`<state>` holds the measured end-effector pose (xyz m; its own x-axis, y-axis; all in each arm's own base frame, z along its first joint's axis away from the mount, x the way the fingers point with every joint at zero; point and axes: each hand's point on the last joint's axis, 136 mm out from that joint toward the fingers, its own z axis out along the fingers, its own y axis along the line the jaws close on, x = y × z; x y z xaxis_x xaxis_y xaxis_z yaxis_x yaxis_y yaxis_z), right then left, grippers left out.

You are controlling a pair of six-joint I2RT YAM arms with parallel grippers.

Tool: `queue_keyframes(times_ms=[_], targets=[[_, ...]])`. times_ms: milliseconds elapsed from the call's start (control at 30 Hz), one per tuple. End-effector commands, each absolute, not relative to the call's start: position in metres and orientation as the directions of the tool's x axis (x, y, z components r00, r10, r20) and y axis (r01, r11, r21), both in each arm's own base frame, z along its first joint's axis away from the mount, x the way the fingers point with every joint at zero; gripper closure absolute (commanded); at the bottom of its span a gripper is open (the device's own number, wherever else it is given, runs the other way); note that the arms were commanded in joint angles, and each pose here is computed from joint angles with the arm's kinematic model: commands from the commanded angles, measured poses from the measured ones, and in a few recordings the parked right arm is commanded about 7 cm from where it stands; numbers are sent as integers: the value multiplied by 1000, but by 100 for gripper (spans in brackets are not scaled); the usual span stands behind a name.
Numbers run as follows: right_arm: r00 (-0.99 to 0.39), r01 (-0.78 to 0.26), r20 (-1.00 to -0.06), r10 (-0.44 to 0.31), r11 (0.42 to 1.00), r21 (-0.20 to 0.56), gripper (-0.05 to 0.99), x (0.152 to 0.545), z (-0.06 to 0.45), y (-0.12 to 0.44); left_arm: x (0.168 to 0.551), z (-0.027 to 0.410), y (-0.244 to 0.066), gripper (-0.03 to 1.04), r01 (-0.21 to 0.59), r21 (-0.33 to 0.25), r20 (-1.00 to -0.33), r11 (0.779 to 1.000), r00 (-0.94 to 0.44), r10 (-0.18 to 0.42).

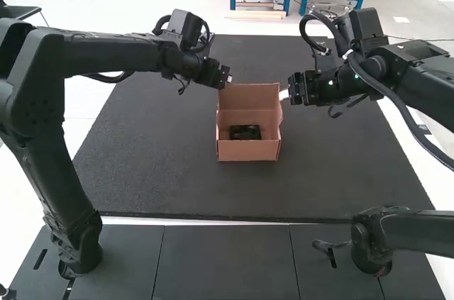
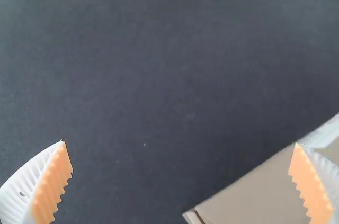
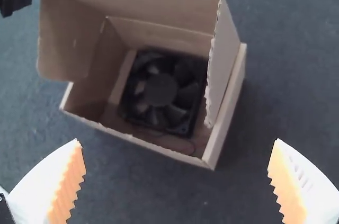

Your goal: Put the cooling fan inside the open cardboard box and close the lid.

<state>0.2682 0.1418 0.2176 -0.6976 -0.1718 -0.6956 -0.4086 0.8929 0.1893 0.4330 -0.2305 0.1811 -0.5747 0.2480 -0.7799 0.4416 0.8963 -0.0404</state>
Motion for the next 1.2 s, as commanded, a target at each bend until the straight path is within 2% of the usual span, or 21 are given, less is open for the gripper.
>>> queue_keyframes(times_ms=[0, 600, 1167], targets=[[-680, -422, -711, -181, 889, 177, 15, 269, 223, 144, 429, 197, -242, 4, 482, -57, -790, 874, -557, 255], [-691, -420, -698, -188, 890, 176, 15, 273, 216, 146, 413, 183, -236, 4, 496, -53, -733, 867, -609, 303], [-689, -424, -700, -187, 888, 179, 15, 273, 217, 147, 376, 145, -233, 4, 530, -83, -616, 844, -693, 375]])
